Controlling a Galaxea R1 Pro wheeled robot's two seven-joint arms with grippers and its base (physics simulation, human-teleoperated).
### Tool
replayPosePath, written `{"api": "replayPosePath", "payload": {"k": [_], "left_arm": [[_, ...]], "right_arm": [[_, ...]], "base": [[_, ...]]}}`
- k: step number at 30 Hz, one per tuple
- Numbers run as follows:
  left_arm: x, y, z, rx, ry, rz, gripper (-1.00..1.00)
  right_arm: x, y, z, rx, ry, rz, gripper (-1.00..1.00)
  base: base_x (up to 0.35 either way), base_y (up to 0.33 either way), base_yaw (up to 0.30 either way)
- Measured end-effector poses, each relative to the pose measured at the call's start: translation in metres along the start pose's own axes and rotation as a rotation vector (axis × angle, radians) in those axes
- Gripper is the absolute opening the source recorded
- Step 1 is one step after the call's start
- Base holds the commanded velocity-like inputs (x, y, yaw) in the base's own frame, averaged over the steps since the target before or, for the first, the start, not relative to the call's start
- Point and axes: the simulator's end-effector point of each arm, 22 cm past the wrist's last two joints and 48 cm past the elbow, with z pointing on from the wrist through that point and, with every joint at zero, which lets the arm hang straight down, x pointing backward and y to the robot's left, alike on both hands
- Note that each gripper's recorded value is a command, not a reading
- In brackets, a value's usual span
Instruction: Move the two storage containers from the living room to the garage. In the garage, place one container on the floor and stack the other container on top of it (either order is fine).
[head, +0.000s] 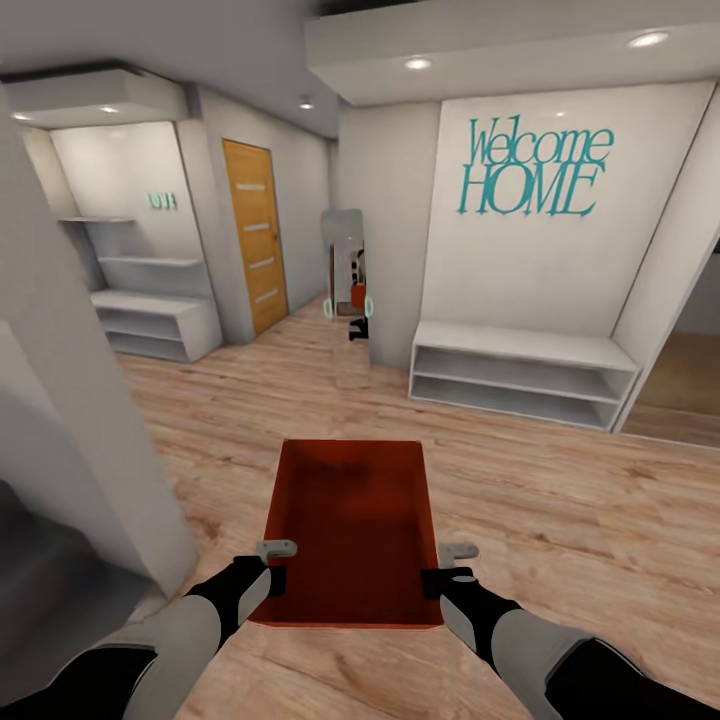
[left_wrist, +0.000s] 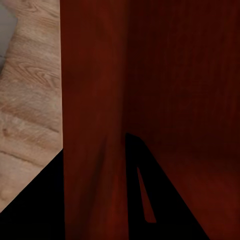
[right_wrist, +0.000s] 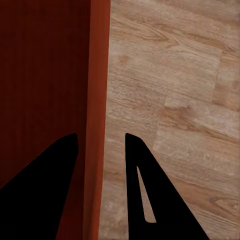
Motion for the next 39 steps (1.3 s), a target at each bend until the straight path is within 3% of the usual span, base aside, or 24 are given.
{"api": "replayPosePath", "payload": {"k": [39], "left_arm": [[0.0002,0.0006,0.0001,0.000,0.001,0.000,-1.00]], "right_arm": [[0.0003,0.0006,-0.0001,0.000,0.001,0.000,-1.00]], "base": [[0.322,0.000,0.000]]}}
